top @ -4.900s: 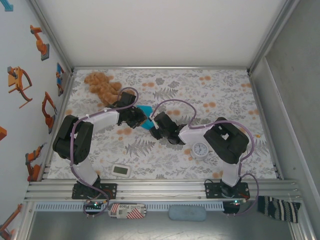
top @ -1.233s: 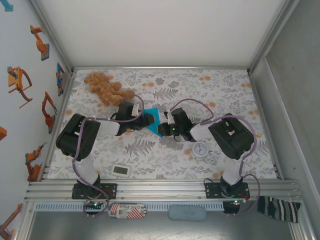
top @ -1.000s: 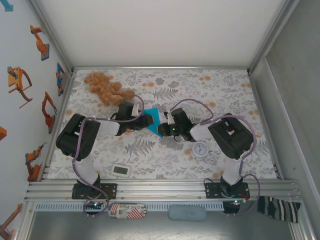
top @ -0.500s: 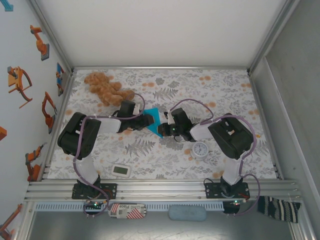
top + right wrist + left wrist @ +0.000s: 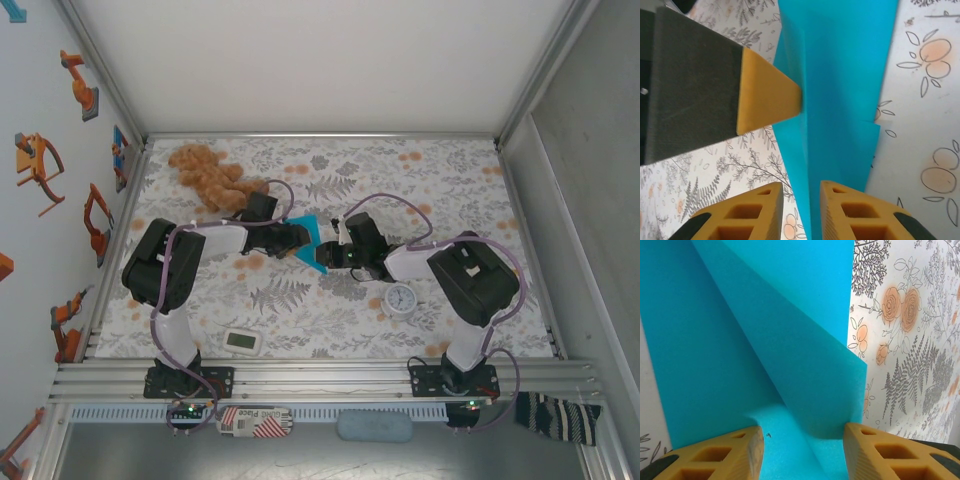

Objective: Fold a paper plane with a square sheet of paper (pick it up from the middle)
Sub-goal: Fourth fold the wing at the center of the table.

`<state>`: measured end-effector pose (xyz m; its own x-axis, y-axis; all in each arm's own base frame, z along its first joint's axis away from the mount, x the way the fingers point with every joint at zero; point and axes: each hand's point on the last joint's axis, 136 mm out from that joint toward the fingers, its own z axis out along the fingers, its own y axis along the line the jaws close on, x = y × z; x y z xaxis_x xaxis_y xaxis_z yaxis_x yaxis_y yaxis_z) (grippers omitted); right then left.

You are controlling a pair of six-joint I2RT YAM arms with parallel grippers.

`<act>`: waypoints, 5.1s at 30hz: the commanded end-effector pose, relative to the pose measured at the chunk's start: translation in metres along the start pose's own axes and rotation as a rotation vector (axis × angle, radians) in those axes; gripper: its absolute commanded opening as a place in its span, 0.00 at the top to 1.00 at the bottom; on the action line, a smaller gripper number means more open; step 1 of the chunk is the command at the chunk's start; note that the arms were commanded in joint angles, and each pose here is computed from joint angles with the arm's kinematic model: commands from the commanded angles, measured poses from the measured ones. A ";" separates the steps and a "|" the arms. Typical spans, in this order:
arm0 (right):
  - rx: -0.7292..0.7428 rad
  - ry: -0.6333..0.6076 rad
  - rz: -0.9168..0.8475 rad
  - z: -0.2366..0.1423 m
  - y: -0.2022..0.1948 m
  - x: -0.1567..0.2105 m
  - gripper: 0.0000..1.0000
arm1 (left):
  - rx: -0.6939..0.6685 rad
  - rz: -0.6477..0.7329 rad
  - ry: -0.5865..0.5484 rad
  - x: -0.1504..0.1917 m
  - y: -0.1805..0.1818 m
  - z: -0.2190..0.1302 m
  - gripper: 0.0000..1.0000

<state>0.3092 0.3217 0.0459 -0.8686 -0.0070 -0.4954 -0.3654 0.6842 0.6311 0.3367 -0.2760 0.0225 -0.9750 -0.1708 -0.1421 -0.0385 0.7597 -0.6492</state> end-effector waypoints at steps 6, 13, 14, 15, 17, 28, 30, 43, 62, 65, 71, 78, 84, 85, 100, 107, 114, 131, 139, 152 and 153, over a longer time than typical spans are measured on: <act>0.083 0.034 -0.060 0.005 -0.006 0.001 0.74 | -0.252 -0.090 0.088 0.034 0.075 0.016 0.51; 0.103 0.057 -0.081 0.015 -0.009 0.002 0.73 | -0.245 -0.092 0.098 0.037 0.075 0.018 0.50; 0.105 0.061 -0.086 0.017 -0.008 0.002 0.74 | -0.247 -0.095 0.101 0.037 0.076 0.018 0.50; 0.108 0.063 -0.089 0.018 -0.009 0.003 0.74 | -0.246 -0.095 0.103 0.038 0.076 0.018 0.50; 0.109 0.068 -0.094 0.021 -0.009 0.002 0.75 | -0.246 -0.098 0.107 0.039 0.077 0.019 0.50; 0.108 0.085 -0.098 0.029 -0.009 0.006 0.80 | -0.241 -0.101 0.111 0.040 0.077 0.019 0.49; 0.110 0.088 -0.098 0.029 -0.010 0.007 0.83 | -0.240 -0.100 0.110 0.039 0.076 0.019 0.49; 0.102 0.089 -0.085 0.026 -0.013 0.015 0.97 | -0.216 -0.089 0.085 0.032 0.065 0.008 0.46; -0.114 0.059 -0.058 0.018 0.006 0.014 1.00 | 0.111 -0.022 -0.092 0.000 -0.013 -0.040 0.38; -0.134 0.047 -0.038 0.017 0.005 0.013 1.00 | 0.134 -0.032 -0.089 0.002 -0.012 -0.034 0.41; -0.172 0.040 -0.003 0.018 0.004 0.012 1.00 | 0.133 -0.036 -0.089 0.005 -0.005 -0.028 0.43; -0.193 0.046 0.031 0.021 0.002 0.015 1.00 | 0.130 -0.033 -0.078 0.009 -0.002 -0.023 0.41; -0.200 0.048 0.049 0.022 -0.002 0.018 1.00 | 0.059 -0.024 -0.043 0.016 0.008 -0.016 0.41; -0.203 0.049 0.055 0.022 -0.002 0.018 1.00 | 0.048 -0.021 -0.042 0.016 0.009 -0.016 0.41; -0.231 0.069 0.123 0.023 -0.007 0.022 1.00 | -0.131 -0.062 0.029 0.027 0.037 -0.004 0.39; -0.231 0.071 0.143 0.024 -0.009 0.021 1.00 | -0.239 -0.097 0.089 0.038 0.057 0.001 0.38; -0.235 0.054 0.151 0.018 -0.006 0.015 0.90 | -0.337 -0.136 0.135 0.048 0.078 0.004 0.38; -0.119 0.018 0.107 -0.002 -0.009 0.004 0.75 | -0.478 -0.172 0.187 0.058 0.099 0.003 0.36; -0.101 0.036 0.088 0.002 -0.006 0.004 0.72 | -0.495 -0.167 0.209 0.061 0.101 0.007 0.35; -0.063 0.085 0.055 0.018 -0.003 0.006 0.77 | -0.506 -0.171 0.231 0.065 0.104 0.009 0.34; -0.061 0.088 0.052 0.019 -0.003 0.006 0.77 | -0.505 -0.170 0.233 0.065 0.104 0.009 0.34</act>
<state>0.3092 0.3307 0.0337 -0.9175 -0.0159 -0.3975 -0.3210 0.6199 0.7160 0.3309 -0.2691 0.0192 -0.9779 -0.2068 -0.0311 -0.1626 0.8454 -0.5088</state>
